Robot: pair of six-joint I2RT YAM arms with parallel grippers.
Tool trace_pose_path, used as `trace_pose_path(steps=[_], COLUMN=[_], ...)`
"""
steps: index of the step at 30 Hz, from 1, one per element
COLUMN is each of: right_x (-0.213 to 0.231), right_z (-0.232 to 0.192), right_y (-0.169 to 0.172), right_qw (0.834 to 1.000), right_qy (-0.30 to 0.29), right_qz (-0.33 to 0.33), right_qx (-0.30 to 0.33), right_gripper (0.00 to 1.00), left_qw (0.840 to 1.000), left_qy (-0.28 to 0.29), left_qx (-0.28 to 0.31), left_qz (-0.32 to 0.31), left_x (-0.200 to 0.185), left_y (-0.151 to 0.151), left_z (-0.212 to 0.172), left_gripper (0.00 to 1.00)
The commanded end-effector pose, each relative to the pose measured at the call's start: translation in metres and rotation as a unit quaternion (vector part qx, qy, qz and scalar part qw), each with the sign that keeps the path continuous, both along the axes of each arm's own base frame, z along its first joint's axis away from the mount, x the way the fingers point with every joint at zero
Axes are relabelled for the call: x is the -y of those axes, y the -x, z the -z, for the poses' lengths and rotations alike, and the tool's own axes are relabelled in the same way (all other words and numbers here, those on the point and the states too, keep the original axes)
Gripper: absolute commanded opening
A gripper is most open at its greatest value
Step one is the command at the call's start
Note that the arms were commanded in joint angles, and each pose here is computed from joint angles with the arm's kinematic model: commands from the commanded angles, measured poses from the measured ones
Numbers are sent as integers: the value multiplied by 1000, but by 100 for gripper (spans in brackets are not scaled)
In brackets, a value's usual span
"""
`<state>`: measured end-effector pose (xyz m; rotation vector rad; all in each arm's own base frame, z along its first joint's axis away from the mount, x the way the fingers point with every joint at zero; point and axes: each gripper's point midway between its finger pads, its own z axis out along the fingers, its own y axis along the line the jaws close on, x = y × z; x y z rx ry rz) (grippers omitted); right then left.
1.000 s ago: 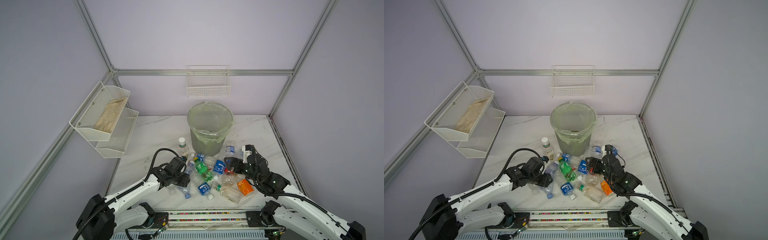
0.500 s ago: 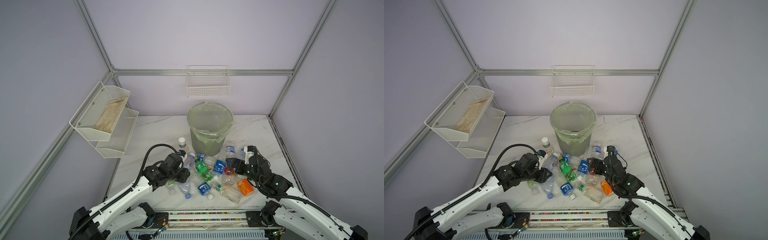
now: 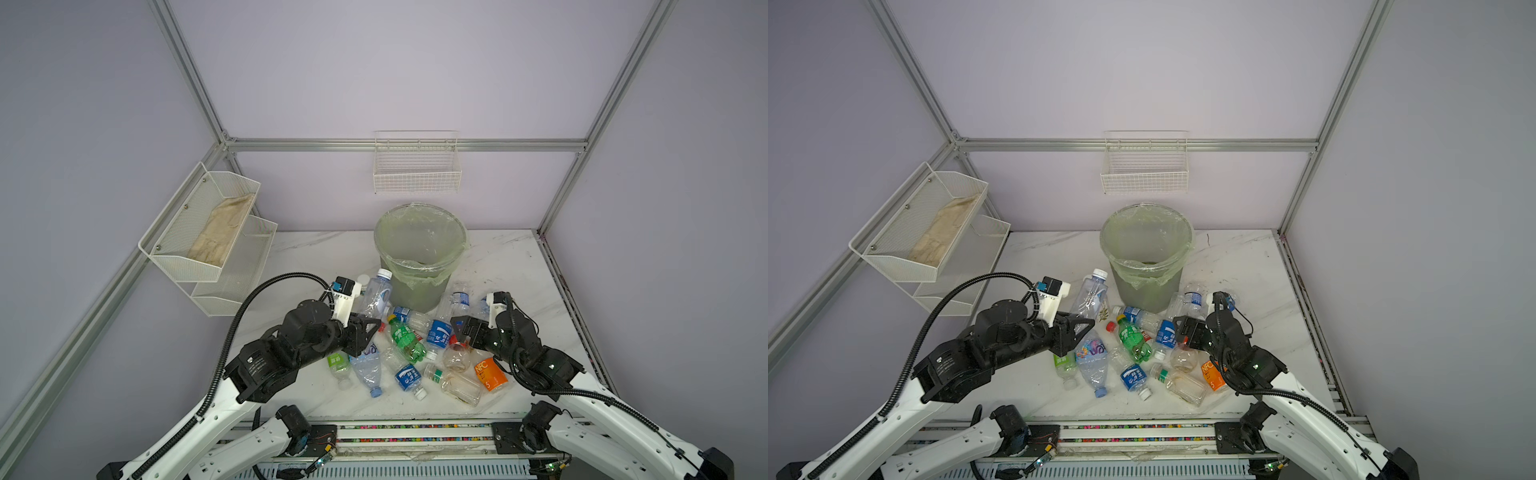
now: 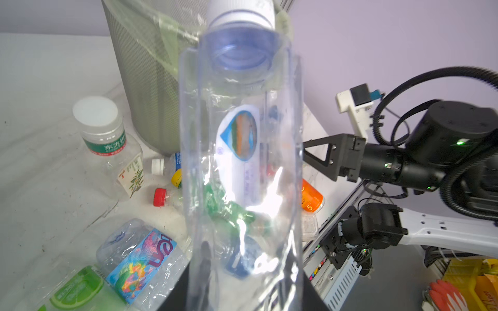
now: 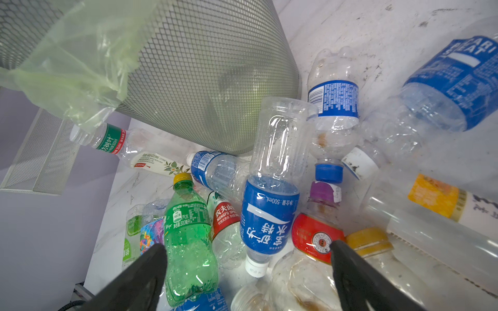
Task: Throw the plastic bottles in the bin
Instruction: 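Lift the clear bottle with the left gripper over the green-lined bin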
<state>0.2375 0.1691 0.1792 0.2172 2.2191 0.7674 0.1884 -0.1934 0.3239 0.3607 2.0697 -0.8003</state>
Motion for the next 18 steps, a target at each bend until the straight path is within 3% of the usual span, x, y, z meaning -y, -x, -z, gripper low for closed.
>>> trace_pose_path(steps=[1, 13, 18], right_x=[0, -2, 0], right_z=[2, -5, -8], right_y=[3, 6, 8], right_qw=[1000, 1000, 1000], right_qy=[-6, -12, -12], right_qz=[1, -6, -5], right_qx=[-8, -10, -9], right_gripper=[96, 97, 97], left_qw=[994, 968, 961], left_qy=[62, 108, 114], left_qx=[85, 227, 251], left_qz=[9, 2, -12], left_x=[-7, -15, -7], left_y=[10, 9, -6], left_z=[-77, -156, -173], left_gripper=[28, 24, 21])
